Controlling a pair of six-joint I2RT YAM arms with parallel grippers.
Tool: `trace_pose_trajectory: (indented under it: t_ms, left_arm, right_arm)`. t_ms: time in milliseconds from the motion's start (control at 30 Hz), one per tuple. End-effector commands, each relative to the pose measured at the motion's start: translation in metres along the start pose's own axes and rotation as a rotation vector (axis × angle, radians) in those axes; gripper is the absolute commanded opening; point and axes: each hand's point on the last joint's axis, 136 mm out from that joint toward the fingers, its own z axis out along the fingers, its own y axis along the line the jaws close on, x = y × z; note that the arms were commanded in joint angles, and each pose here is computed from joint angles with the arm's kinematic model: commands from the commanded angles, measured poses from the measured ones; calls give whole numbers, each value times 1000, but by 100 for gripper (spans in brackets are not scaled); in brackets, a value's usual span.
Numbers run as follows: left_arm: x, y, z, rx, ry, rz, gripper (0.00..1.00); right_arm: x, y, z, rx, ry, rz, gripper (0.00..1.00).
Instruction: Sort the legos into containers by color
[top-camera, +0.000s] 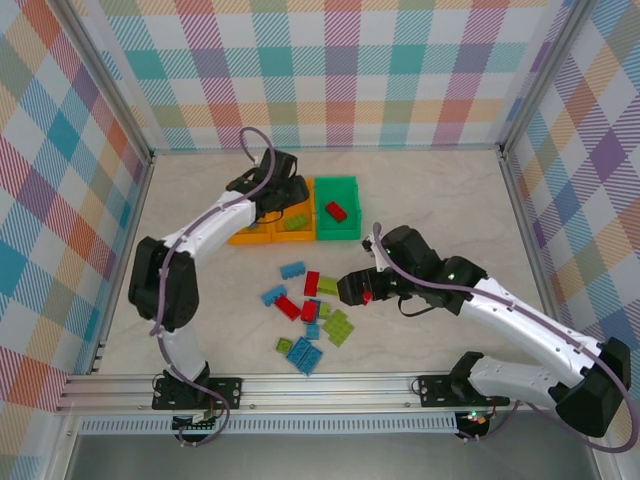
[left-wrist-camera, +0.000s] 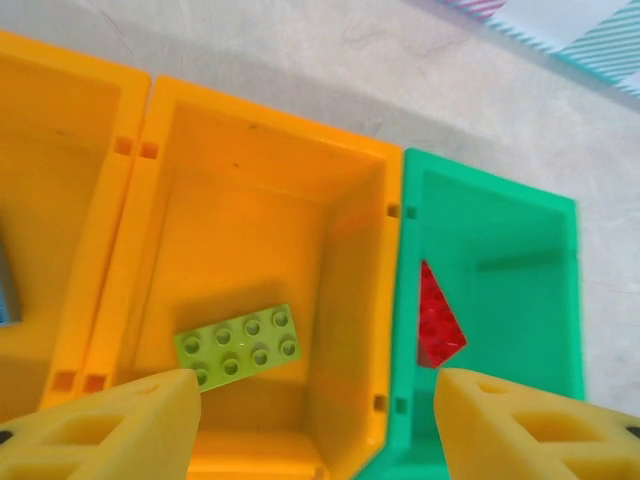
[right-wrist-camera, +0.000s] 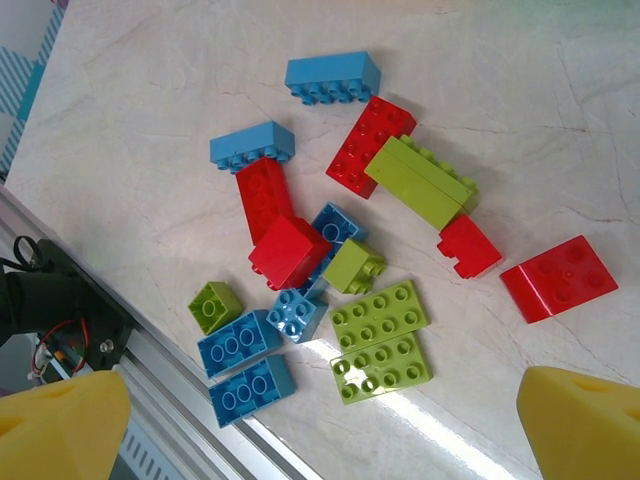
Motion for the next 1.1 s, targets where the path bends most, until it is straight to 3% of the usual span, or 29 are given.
trace_pose_trajectory:
  t_ms: [0, 133, 300, 400, 600, 867, 1067]
  left_arm:
    - [2, -8, -61, 41, -29, 71, 63]
    - [48, 2, -96, -1, 15, 302, 57]
    - [113, 33, -109, -15, 157, 607, 58]
    - [139, 70, -103, -133, 246, 595, 59]
    - [198, 96, -67, -170, 470, 608, 59]
    - [216, 94, -36, -154, 535, 590, 61]
    - [216, 109, -23, -233, 529, 583, 48]
  right_arm:
    - [-5, -5, 8, 32, -12, -18, 100]
    - [-10, -10, 19, 55, -17, -10, 100]
    - [-11, -11, 29, 53, -17, 1, 100]
    - [-9, -10, 31, 47, -1, 6, 100]
    - [-5, -11, 29, 46, 3, 18, 100]
    - [5, -16, 19, 56, -2, 41, 100]
    - [5, -17, 17, 58, -14, 41, 100]
